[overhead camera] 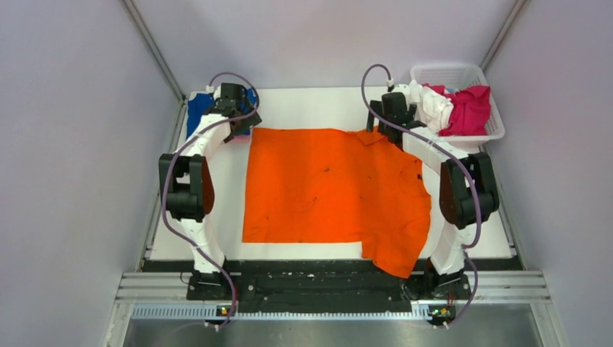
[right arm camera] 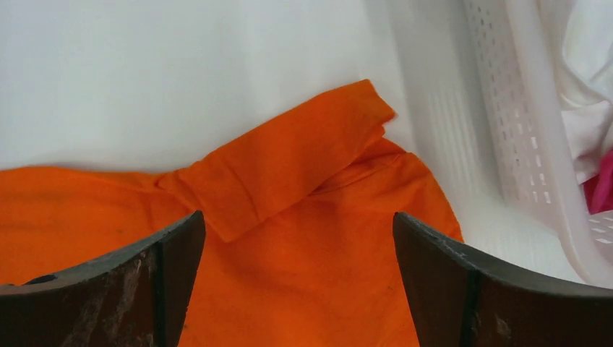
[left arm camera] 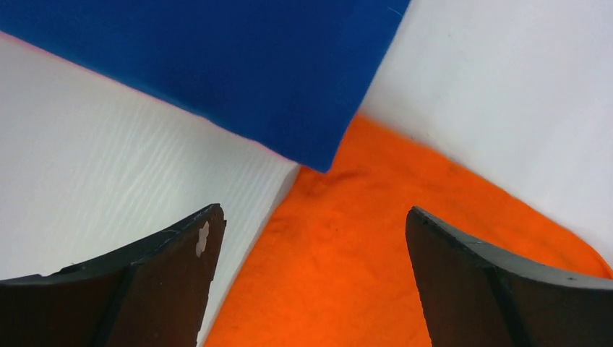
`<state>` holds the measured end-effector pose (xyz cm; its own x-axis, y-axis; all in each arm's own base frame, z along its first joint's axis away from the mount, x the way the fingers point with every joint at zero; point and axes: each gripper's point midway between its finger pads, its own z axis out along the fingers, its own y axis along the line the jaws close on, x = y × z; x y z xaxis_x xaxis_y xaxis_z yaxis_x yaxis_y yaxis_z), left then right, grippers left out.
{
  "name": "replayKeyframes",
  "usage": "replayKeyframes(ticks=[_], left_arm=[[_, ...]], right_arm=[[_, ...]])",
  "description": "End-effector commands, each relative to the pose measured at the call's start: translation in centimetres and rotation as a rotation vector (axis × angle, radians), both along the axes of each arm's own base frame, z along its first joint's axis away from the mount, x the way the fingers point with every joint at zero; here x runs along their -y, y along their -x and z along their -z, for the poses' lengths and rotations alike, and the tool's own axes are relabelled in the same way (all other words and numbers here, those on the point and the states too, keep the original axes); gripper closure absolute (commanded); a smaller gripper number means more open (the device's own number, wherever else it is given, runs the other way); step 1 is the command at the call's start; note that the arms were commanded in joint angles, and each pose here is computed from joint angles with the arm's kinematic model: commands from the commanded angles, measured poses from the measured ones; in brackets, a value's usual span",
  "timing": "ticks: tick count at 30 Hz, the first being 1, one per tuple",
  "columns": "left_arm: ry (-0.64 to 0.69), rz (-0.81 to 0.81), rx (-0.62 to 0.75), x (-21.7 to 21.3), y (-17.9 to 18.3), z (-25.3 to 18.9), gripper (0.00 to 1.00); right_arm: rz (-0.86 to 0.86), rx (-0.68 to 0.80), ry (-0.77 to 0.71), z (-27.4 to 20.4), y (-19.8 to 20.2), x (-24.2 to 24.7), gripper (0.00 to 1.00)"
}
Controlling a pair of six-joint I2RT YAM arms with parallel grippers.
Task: Fold and stack the t-shirts
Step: Flatten out the tshirt
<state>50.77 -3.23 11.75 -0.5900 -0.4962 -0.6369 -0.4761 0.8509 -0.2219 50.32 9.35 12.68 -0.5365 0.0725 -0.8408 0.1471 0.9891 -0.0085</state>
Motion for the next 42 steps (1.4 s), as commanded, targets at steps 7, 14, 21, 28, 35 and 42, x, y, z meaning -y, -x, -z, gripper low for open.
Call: replayKeyframes(ticks=[7,14,21,28,35,42], left_arm=[[0.205,0.200,0.102,6.3,8.5,-4.3,0.01],[0.344,0.313,-0.002,9.9,14.5,1.9,0.01],[0.319,0.271,-0.098,8.8,17.2,6.7,0.01],[0.206,0.204,-0.245,6.4,19.2,10.9,0.01],[0.145,0.175,-0.284,5.2,19.5,11.5,0.01],[0.130,0.171,-0.238,5.0,18.7,9.7,0.01]], right_arm=[[-0.088,0.018,-0.299,-1.5,4.5,-3.3,0.01],[-0.119,0.001,-0.404,2.3,2.5,-5.8,0.01],[-0.126,-0.011,-0.437,5.5,-0.8,-7.3,0.01],[-0.140,0.051,-0.474,5.8,-5.5,-8.9,0.01],[-0.124,0.293,-0.488,0.7,-14.6,-10.2,0.01],[-0.191,0.480,-0.486,-4.0,-22.3,-11.9,0.01]])
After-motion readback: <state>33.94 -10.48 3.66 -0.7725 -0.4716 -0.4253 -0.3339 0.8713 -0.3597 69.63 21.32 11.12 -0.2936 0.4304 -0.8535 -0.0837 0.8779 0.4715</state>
